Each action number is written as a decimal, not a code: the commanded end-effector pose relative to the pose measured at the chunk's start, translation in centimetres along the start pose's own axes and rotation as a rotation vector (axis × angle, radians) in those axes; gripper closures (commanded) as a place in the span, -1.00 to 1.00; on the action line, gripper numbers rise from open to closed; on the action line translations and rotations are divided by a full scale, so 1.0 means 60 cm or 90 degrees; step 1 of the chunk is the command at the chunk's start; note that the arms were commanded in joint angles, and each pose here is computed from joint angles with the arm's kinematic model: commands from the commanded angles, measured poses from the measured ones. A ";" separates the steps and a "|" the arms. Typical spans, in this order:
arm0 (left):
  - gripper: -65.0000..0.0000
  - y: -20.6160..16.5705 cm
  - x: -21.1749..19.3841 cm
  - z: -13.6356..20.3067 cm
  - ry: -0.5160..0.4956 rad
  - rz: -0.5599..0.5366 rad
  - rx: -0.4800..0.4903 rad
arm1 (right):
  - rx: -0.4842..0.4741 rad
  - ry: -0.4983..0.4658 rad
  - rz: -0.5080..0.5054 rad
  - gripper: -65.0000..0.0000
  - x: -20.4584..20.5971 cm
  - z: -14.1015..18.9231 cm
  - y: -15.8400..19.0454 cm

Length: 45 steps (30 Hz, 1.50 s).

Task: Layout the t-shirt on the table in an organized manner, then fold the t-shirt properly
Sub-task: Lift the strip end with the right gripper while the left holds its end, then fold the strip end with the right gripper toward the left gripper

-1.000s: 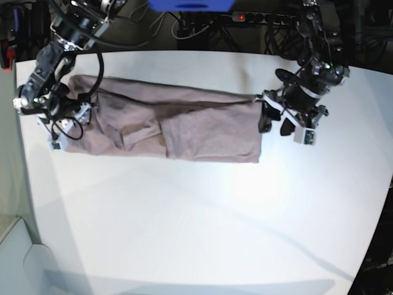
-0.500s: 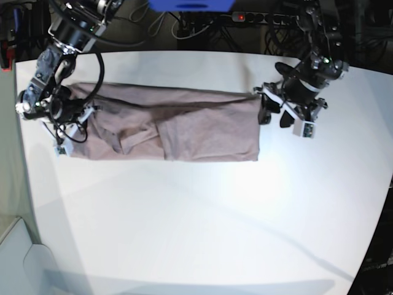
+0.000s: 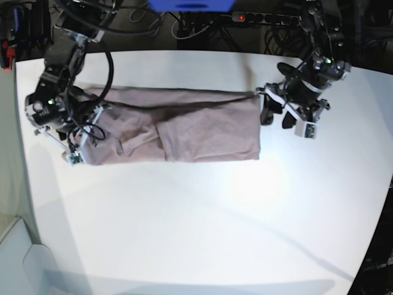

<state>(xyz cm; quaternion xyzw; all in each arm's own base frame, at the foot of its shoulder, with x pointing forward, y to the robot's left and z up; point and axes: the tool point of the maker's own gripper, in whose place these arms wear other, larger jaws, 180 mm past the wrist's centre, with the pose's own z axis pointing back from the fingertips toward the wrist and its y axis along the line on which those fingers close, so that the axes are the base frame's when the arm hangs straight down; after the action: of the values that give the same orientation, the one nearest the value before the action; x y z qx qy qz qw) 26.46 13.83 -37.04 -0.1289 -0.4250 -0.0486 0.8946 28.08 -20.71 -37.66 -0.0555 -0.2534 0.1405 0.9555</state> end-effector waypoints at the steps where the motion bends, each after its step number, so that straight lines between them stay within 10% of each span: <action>1: 0.00 0.000 0.023 0.005 -0.031 -0.004 -0.001 | -0.008 -0.029 0.009 1.00 0.025 0.010 -0.001; 14: 0.04 0.076 0.035 0.010 -0.046 0.029 0.068 | 0.008 -0.126 0.102 1.00 0.114 0.056 0.066; 21: 1.00 0.091 0.007 -0.042 0.060 0.062 0.059 | 0.027 -0.142 0.135 1.00 0.133 0.059 0.095; 45: 1.00 0.008 -0.046 -0.148 0.182 0.135 -0.036 | 0.137 -0.263 0.255 1.00 0.221 0.122 0.268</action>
<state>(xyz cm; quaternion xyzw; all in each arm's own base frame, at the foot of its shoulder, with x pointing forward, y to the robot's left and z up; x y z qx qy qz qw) 32.38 11.83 -43.78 -0.2003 -0.3036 0.0240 0.9312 30.88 -1.66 -29.41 0.0209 -0.3827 0.3647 0.8486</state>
